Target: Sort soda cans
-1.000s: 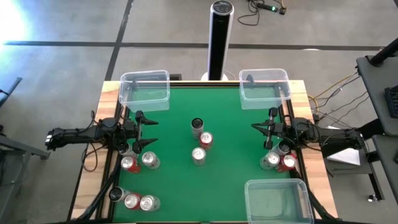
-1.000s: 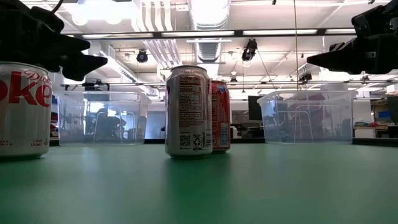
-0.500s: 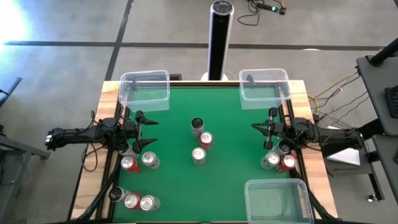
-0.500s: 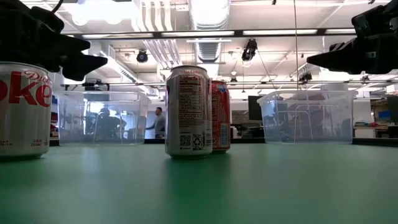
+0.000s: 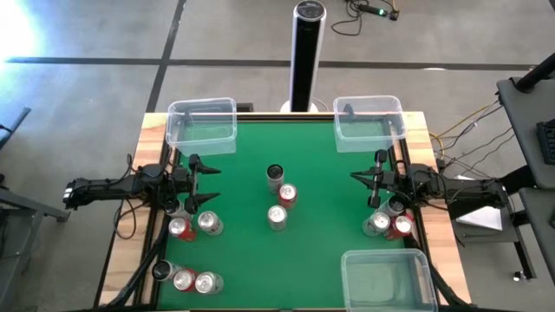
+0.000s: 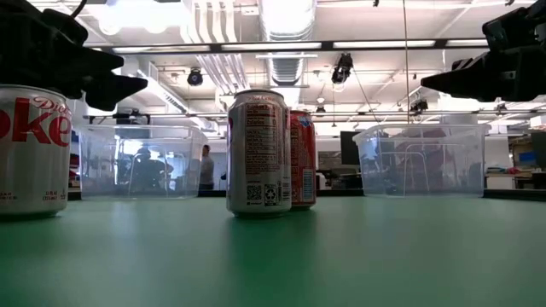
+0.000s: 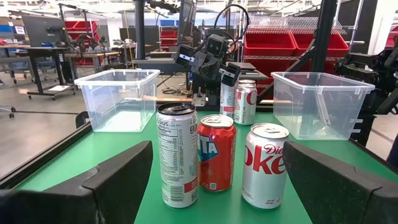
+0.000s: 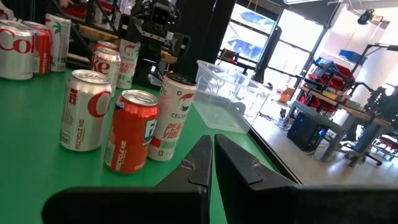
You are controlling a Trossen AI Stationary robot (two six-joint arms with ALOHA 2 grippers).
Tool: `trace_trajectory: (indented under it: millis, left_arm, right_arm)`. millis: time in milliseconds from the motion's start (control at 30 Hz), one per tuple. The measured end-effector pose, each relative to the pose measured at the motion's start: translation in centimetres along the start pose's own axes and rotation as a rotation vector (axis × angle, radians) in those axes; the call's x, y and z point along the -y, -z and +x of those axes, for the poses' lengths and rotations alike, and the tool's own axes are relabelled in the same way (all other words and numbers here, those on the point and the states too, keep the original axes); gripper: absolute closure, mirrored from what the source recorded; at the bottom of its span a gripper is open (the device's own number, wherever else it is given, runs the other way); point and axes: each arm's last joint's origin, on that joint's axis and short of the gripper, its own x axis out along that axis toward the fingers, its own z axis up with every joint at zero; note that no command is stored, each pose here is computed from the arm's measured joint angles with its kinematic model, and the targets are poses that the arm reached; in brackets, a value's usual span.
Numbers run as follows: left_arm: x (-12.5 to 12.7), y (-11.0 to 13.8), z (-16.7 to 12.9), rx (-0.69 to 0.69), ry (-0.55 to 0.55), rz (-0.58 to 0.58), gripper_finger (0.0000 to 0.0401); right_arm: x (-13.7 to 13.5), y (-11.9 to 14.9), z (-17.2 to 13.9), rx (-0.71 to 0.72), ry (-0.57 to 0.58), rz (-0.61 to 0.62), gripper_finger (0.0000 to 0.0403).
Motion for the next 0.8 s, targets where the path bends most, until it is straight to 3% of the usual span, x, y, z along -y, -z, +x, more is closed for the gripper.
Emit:
trace_trajectory:
  millis: [67,167,300,367,500,567,633,700,800]
  left_arm:
    - [0.0,0.0,0.0,0.0,0.0,0.0,0.0056]
    - [0.0,0.0,0.0,0.0,0.0,0.0,0.0056]
    - [0.0,0.0,0.0,0.0,0.0,0.0,0.0056]
    - [0.0,0.0,0.0,-0.002,0.0,0.0,0.0056]
    - [0.0,0.0,0.0,-0.003,0.0,0.0,0.0056]
    - [0.0,0.0,0.0,0.0,0.0,0.0,0.0056]
    - [0.0,0.0,0.0,-0.001,0.0,0.0,0.0056]
    - [0.0,0.0,0.0,0.001,-0.001,0.0,0.0056]
    - [0.0,0.0,0.0,0.0,0.0,0.0,0.0056]
  right_arm:
    - [0.0,0.0,0.0,0.003,0.002,-0.005,0.039]
    - [0.2,-0.6,0.0,0.053,0.031,-0.141,0.039]
    - [0.2,-1.0,0.0,0.114,-0.004,-0.125,0.039]
    - [0.2,-1.3,0.0,0.154,-0.047,0.013,0.039]
    - [0.6,-3.2,-0.5,0.359,-0.177,0.535,0.039]
    - [1.0,-4.2,-0.9,0.449,-0.211,0.725,0.039]
    - [1.4,-5.0,-1.0,0.412,-0.2,0.875,0.039]
    - [2.0,-6.1,-1.0,0.325,-0.136,0.908,0.039]
    - [2.9,-8.5,-1.0,0.159,-0.103,0.787,0.039]
